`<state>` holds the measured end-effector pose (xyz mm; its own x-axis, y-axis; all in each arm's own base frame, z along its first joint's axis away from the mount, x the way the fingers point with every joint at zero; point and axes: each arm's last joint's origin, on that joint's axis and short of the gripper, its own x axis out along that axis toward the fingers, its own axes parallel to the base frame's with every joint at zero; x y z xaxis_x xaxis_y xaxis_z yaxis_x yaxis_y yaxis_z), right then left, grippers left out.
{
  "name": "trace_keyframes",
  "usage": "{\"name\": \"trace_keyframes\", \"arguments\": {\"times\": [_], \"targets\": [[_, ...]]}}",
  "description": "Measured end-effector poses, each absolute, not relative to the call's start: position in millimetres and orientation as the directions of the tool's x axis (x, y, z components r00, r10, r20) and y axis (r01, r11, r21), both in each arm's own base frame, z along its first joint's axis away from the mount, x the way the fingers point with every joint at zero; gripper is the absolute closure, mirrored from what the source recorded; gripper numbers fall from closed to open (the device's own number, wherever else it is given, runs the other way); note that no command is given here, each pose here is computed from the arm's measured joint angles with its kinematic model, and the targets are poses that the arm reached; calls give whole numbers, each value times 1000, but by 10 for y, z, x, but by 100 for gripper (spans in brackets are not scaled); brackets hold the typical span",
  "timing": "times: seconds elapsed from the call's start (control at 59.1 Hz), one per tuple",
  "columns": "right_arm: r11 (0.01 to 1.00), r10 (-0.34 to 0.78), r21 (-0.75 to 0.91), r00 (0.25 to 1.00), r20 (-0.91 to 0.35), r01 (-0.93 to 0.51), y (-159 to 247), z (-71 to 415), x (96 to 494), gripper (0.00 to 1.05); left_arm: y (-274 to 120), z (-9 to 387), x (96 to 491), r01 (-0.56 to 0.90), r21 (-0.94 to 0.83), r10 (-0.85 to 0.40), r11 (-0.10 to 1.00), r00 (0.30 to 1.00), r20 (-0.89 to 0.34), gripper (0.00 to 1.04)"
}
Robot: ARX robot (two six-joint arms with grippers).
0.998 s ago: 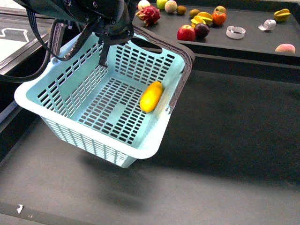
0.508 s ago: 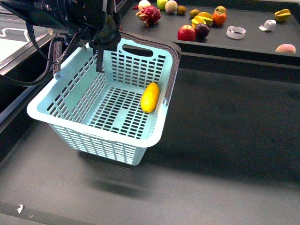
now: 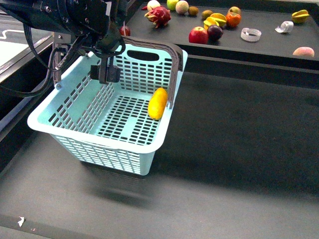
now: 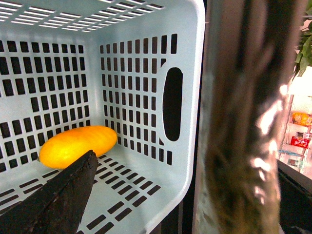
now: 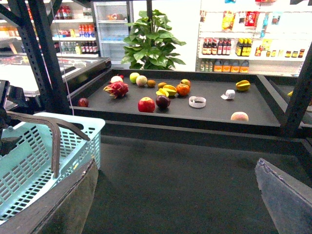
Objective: Pick mango with right arm and hold basket with left
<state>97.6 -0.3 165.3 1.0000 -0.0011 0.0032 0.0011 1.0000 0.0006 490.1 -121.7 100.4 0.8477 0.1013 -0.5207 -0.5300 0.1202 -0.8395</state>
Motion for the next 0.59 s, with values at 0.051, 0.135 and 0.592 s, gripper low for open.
{"name": "trace_keyframes", "arguments": {"times": [0.051,0.135,0.592], "targets": [[1000,-1,1,1000,3,1,-3,1653,976,8,-1201,1007,4888,-530,-840,103,118,847,-521,9],[1000,-1,1,1000,3,1,-3,1653,976,8,-1184,1014,4865,-530,-840,109,117,847,-520,8],[1000,-2,1,1000,3,2,-3,1653,976,8,-1041,1633,4420,-401,-858,138,320,916,-377,8]]}}
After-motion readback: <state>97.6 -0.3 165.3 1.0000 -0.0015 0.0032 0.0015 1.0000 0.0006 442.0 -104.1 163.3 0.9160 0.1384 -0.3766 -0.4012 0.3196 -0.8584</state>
